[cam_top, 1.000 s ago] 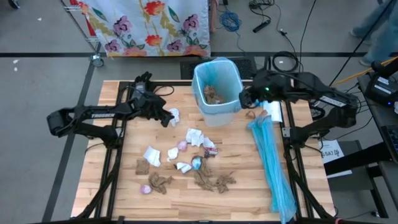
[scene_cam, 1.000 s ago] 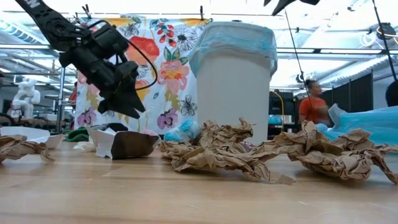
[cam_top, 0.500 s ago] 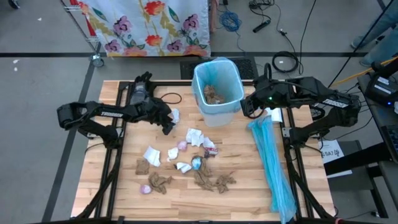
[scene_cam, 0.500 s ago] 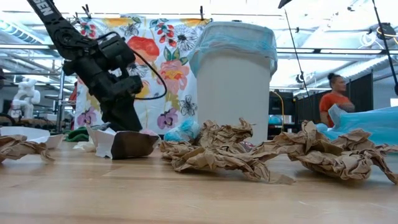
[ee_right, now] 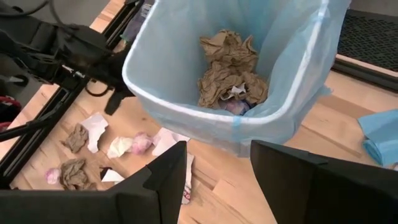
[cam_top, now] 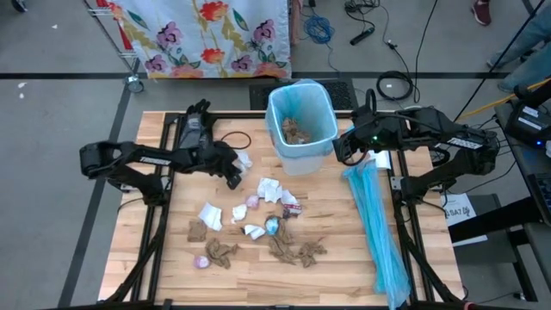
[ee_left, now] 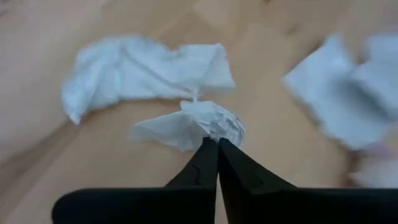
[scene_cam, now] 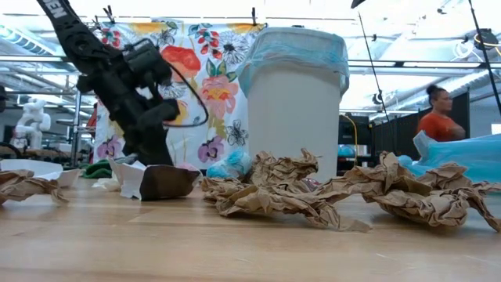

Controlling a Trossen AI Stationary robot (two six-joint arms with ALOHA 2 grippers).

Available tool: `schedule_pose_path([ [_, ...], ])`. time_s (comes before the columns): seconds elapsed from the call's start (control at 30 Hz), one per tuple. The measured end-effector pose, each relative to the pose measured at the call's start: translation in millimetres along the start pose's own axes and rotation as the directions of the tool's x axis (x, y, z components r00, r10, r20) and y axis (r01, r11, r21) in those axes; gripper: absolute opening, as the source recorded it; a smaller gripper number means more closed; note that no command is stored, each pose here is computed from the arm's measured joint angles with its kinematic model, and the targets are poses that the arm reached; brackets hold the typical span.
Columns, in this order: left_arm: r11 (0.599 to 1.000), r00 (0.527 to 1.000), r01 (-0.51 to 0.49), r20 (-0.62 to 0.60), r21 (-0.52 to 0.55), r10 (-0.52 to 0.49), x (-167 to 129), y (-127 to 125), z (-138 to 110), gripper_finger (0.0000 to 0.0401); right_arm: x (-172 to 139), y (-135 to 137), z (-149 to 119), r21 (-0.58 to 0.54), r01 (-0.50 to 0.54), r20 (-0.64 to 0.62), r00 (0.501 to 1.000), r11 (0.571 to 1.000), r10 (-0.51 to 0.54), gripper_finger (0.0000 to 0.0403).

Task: Place trash/remove bag and relplace
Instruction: Put the white napkin into the trash bin

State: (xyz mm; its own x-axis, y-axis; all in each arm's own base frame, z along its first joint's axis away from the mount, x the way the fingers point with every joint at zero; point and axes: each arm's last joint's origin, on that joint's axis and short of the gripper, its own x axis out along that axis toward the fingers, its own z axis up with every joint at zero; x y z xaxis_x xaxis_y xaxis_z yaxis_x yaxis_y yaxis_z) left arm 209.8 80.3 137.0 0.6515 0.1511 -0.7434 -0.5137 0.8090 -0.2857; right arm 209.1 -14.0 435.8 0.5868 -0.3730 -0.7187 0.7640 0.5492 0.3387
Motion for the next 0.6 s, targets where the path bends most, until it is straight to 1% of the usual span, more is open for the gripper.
schedule_pose_path([
  [0.1, 0.999, 0.999, 0.04, 0.036, -0.002, -0.04, -10.8, -8.1, 2.7, 0.0004, 0.0, -1.5, -1.2, 0.005, 0.014, -0.012, 1.0, 1.0, -0.014, 0.0171],
  [0.2, 0.997, 0.993, 0.074, 0.087, 0.004, -0.074, -27.5, -16.1, 9.3, 0.0003, -1.1, -6.3, -7.1, 0.024, 0.068, -0.06, 0.996, 0.997, -0.066, 0.0171],
  [0.27, 0.997, 0.989, 0.077, 0.122, 0.015, -0.078, -41.3, -21.1, 15.3, 0.0002, -3.5, -7.5, -13.5, 0.018, 0.105, -0.079, 0.992, 0.994, -0.103, 0.0171],
  [0.43, 0.996, 0.963, 0.075, 0.256, 0.05, -0.086, -81.8, -33.3, 38.1, 0.0001, -14.2, -1.6, -31.9, -0.016, 0.15, -0.015, 0.989, 0.989, -0.15, 0.0171],
  [0.6, 0.989, 0.932, 0.079, 0.342, 0.125, -0.118, -119.7, -46.0, 65.2, 0.0001, -18.7, 5.3, -51.4, -0.018, 0.144, 0.001, 0.99, 0.989, -0.144, 0.0171],
])
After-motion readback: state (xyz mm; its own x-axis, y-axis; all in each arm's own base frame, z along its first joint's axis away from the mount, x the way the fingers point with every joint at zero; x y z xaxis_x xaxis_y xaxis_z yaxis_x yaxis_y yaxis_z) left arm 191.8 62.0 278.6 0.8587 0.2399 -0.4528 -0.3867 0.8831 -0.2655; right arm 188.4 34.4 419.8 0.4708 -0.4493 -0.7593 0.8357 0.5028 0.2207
